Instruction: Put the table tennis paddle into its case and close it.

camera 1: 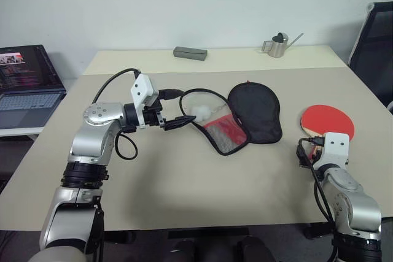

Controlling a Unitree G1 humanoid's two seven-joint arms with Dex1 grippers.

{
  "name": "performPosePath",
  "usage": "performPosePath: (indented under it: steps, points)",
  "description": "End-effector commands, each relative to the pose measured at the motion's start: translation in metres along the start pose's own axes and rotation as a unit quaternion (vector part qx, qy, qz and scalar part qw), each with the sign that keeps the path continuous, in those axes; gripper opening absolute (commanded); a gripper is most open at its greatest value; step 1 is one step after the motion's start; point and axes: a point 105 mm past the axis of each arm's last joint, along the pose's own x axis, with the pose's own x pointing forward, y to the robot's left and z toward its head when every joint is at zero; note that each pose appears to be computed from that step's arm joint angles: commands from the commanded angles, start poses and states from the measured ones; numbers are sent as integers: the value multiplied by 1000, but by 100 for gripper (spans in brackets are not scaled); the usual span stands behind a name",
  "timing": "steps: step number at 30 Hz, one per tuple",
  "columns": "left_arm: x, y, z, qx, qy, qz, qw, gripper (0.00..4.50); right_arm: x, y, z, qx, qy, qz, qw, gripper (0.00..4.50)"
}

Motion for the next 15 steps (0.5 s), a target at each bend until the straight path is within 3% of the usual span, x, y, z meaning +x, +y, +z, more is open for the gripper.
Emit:
performPosePath:
  steps: [1,5,10,15]
  points:
    - [1,1,16,25,-17,-3,1000,450,1,-18,-2,0,-6,-42,999,391]
    - [-1,1,14,26,-15,0,1000,450,3,-18,-7,9,1,-49,999,261]
    - [-4,1,13,25,-14,7,1000,450,3,-16,-17,46,20,-62,997,133]
    - [-7,2,13,26,-12,16,999,450,6,-17,-15,58,15,-75,995,133]
